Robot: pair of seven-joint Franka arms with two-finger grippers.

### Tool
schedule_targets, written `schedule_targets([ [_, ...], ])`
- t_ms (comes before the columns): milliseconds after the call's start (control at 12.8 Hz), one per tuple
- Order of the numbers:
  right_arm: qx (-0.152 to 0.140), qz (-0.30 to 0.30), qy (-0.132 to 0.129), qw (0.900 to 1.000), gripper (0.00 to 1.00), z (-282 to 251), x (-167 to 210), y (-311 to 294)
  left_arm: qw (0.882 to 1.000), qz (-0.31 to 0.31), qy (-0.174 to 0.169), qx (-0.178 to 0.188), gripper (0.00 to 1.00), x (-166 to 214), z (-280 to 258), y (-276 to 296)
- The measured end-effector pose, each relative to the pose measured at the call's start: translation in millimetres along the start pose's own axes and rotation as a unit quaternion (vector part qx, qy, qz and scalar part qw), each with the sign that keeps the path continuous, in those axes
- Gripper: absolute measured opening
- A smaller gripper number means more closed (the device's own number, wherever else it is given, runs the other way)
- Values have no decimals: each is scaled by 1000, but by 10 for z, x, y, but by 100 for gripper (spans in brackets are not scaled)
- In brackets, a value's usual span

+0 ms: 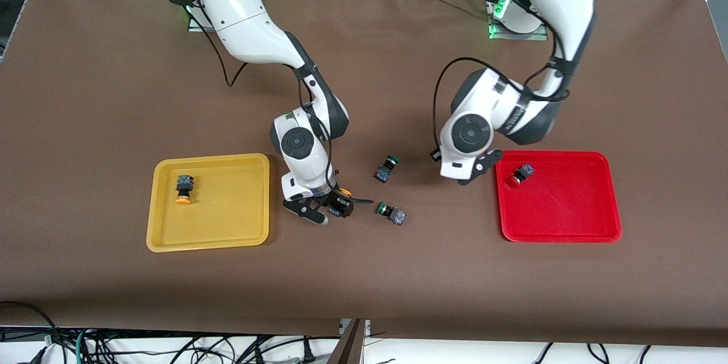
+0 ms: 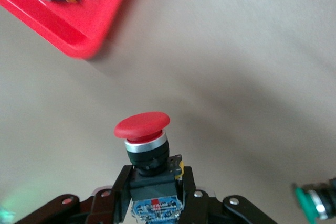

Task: Place red and yellow buttons in trays
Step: 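Grasp the second red button with the left gripper and lift it, then lower the orange button into the yellow tray while the left gripper lowers the red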

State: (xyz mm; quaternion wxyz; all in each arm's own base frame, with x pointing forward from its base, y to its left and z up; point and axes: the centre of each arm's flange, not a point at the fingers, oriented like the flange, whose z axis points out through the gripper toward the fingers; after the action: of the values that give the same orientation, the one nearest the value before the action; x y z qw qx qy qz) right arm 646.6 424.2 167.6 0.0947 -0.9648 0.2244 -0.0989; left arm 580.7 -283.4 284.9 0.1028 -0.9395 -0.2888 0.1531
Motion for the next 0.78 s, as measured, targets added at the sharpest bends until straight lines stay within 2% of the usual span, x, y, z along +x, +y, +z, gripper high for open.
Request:
schedule_targets([
  [78, -4, -1, -4, 1000, 48, -31, 5, -25, 1000, 27, -8, 6, 42, 152, -133, -134],
  [157, -13, -2, -12, 1000, 44, -63, 8, -47, 998, 58, -14, 9, 42, 316, -249, -281],
  [314, -37, -18, -31, 999, 44, -169, 58, -81, 991, 132, -12, 14, 42, 641, -426, -598],
  [471, -60, -47, -51, 996, 44, -380, 327, 5, 979, 205, -8, 9, 42, 882, -554, -864],
  [627, -76, -84, -86, 990, 44, -679, 889, 367, 960, 280, -8, 4, 42, 1137, -589, -1117],
  [706, -78, -106, -108, 985, 44, -816, 1191, 623, 945, 326, -4, 11, 42, 1294, -582, -1269],
  [784, -79, -128, -126, 981, 44, -923, 1480, 905, 924, 380, 6, 31, 42, 1462, -577, -1433],
])
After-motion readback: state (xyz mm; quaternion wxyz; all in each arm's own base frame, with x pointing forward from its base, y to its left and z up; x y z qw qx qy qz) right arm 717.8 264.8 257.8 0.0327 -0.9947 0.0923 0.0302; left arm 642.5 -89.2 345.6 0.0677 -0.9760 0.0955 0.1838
